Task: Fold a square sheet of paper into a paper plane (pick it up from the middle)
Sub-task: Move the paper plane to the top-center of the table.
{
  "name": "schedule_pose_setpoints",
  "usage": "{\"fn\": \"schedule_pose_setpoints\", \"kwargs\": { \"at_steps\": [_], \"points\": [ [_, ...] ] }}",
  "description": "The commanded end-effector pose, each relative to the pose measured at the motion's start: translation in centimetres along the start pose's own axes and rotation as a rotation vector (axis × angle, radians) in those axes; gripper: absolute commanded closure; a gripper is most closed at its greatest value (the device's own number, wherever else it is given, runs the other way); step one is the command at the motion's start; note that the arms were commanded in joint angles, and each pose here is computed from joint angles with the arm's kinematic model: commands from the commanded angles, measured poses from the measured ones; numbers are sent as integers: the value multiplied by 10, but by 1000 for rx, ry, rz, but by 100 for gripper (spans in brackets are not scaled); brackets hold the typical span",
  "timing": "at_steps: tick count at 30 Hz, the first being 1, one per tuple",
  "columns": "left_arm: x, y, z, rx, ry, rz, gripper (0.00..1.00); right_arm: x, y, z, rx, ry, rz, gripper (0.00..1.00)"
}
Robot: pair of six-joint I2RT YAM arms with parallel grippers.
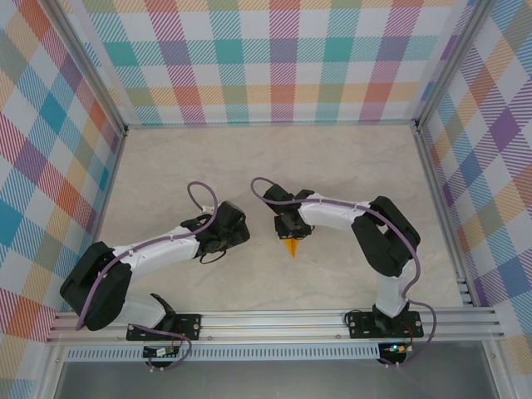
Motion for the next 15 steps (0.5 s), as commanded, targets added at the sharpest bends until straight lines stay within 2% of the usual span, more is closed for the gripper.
{"fn": "schedule_pose_setpoints", "kwargs": {
  "at_steps": [1,7,15],
  "points": [
    [10,2,0,-14,34,-10,26,5,-3,1,31,-4,-26,74],
    [11,1,2,-8,37,-8,26,5,-5,6,48,-11,-25,66],
    [10,0,2,-2,39,-4,25,4,-10,14,72,-19,-14,68]
  ]
}}
Point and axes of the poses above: each hand's point on the last joint's axis, 136 mm out from that joint toward the fingers, its own z axis out along the fingers, its own x axis along the line the jaws close on, y = z × x, the point moved 3 cm from there along -z, back along the fingers, and after that the axes turned 4 degrees about -z, right-handed, at the moved point
